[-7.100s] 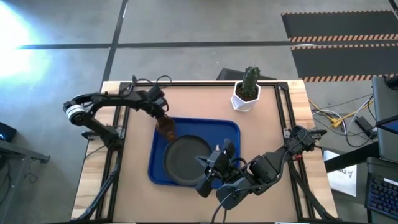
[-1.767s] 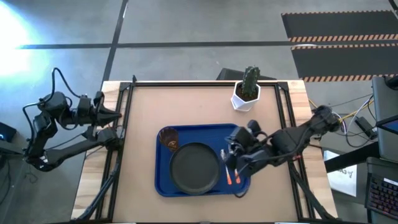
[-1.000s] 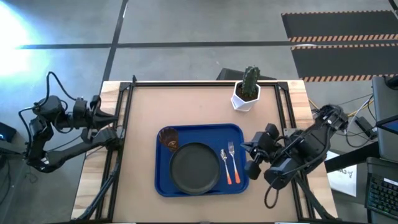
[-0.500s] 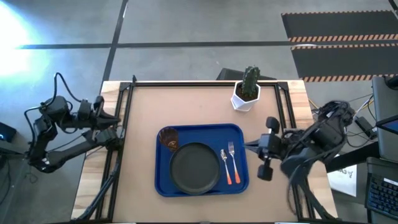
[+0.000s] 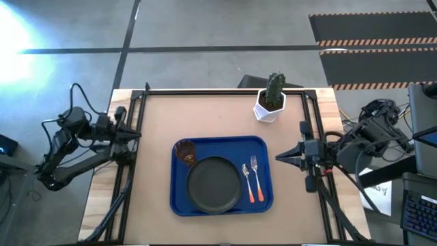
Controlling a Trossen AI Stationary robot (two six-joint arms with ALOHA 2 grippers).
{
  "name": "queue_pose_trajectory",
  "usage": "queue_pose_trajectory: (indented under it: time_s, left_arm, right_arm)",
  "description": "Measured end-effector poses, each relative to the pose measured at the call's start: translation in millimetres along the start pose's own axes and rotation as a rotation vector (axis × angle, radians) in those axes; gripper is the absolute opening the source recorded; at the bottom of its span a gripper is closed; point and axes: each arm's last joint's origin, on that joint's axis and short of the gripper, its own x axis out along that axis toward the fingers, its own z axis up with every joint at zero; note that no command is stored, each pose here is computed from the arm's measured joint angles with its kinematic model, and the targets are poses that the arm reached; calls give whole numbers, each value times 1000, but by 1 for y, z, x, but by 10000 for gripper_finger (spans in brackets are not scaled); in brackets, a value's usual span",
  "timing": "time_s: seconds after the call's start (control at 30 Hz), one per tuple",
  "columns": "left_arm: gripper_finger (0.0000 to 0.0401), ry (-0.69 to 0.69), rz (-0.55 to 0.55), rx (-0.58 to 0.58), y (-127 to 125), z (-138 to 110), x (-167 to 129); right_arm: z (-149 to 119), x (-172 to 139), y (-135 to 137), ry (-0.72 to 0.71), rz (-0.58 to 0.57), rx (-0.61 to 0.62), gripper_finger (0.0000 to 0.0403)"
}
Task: Pick and place plate/cup/fork/spoon on tray
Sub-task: Return to Home Position
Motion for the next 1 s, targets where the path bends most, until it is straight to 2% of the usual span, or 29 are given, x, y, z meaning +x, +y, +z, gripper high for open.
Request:
queue_pose_trajectory:
  time_s: [0.13,0.33,0.43,0.57,0.77,1.0]
  left_arm:
    - [0,-45,-82,28,-2,-2,1]
    - [0,-44,-143,-75,2,-20,7]
    - [0,-146,-193,-83,5,-25,12]
    - [0,-287,-228,-40,10,-37,19]
    - [0,-393,-193,-64,26,-68,37]
    - [0,-519,-136,-17,39,-94,50]
  right_arm:
    - [-25,4,-4,-34,11,30,9]
    - [-65,4,-14,-98,102,71,9]
    - [-80,1,-19,-162,162,67,9]
    - [-100,-4,-29,-197,175,72,9]
    - [-118,-9,-38,-199,157,86,9]
    - [-122,-10,-41,-206,118,87,9]
